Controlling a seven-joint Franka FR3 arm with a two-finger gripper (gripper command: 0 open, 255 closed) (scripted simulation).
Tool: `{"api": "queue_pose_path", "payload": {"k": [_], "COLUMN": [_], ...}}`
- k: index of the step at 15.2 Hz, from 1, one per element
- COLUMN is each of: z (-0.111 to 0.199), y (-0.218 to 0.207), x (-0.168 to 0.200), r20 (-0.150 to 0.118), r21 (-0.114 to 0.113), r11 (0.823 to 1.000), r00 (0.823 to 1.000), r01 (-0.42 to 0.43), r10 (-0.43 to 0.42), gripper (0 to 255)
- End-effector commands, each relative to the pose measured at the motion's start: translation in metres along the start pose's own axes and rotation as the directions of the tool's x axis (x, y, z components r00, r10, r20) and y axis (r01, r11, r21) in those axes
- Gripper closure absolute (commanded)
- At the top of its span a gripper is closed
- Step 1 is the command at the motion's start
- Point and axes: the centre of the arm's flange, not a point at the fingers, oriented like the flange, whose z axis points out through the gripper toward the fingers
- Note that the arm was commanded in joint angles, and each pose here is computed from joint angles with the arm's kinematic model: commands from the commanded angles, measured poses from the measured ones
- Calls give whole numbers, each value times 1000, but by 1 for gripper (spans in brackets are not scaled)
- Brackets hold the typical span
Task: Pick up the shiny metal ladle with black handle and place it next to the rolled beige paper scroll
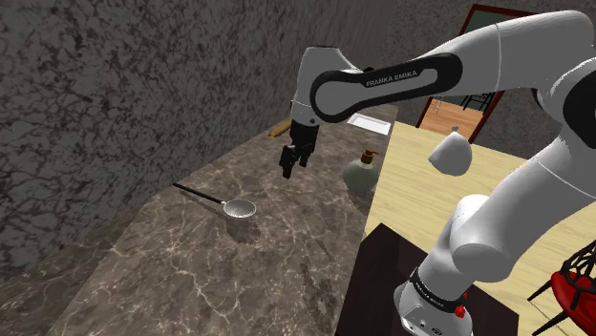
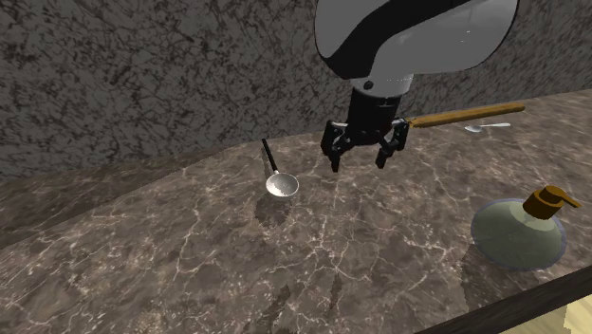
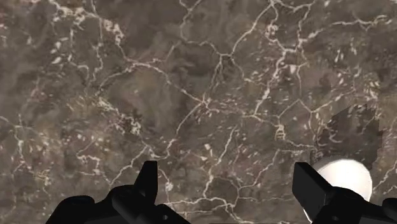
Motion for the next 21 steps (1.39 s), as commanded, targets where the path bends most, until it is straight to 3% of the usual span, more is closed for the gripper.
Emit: {"api": "queue_pose_path", "payload": {"k": [1,18,21], "z": [10,86,97], "y": [-12,-141,-143], "x": [18,166,169], "r20": [-10,-89,-90], "r21": [8,66,67], "r11": [1000,990,990], "r00": [1000,989,989], "r01": [12,121,122], "r10": [-12,-115,-116], "gripper": [0,0,0]}}
